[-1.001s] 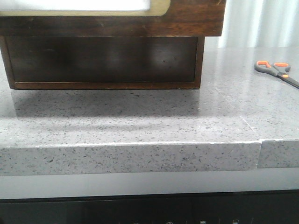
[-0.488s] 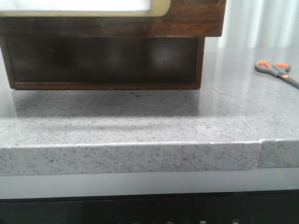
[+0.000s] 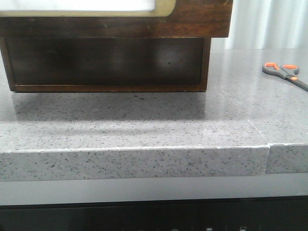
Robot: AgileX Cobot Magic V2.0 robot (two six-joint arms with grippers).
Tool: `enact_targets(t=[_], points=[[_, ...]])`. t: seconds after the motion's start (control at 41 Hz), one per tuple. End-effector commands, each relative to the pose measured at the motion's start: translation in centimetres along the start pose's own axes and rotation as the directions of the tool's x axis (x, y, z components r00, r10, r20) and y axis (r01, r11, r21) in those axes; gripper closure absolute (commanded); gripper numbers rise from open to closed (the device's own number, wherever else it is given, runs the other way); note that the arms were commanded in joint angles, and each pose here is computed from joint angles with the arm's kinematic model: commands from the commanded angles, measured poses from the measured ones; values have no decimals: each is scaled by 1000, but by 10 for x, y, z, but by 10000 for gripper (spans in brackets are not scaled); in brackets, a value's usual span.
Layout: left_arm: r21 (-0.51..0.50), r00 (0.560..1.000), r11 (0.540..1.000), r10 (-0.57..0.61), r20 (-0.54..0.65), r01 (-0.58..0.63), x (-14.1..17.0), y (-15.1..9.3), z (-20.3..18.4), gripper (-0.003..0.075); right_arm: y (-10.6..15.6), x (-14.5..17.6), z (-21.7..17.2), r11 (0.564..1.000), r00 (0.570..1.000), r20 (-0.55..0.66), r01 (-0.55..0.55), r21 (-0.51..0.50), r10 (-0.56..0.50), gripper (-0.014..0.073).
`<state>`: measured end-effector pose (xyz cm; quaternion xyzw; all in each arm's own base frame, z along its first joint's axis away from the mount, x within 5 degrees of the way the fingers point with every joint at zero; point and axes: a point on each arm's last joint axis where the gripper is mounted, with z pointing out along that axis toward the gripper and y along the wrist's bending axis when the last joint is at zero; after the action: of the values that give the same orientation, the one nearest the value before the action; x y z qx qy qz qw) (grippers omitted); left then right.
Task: Put scissors in drawer with both arms
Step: 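Pull the drawer open toward the robot with the left gripper, then lower the right gripper onto the orange-handled scissors and grasp them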
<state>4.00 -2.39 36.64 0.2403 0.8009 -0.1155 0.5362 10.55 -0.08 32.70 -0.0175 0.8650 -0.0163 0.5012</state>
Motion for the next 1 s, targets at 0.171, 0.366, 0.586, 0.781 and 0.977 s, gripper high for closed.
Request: enact_targets(t=[0.171, 0.366, 0.586, 0.781, 0.977], points=[[53, 990, 997, -54, 129, 47, -18, -2, -5, 207, -2, -36, 18, 1000, 999, -35, -26, 5, 26, 96], [53, 990, 997, -54, 134, 48, -18, -2, -5, 207, -10, -69, 60, 999, 980, -197, -38, 32, 44, 96], [53, 990, 997, -54, 134, 48, -18, -2, -5, 207, -21, -98, 118, 995, 934, -344, -92, 30, 97, 96], [53, 990, 997, -54, 134, 48, -18, -2, -5, 207, -20, -116, 162, 996, 915, -401, -74, -42, 52, 97], [53, 990, 997, -54, 134, 48, -18, -2, -5, 207, -20, -124, 203, 996, 892, -452, -63, -67, 26, 97]])
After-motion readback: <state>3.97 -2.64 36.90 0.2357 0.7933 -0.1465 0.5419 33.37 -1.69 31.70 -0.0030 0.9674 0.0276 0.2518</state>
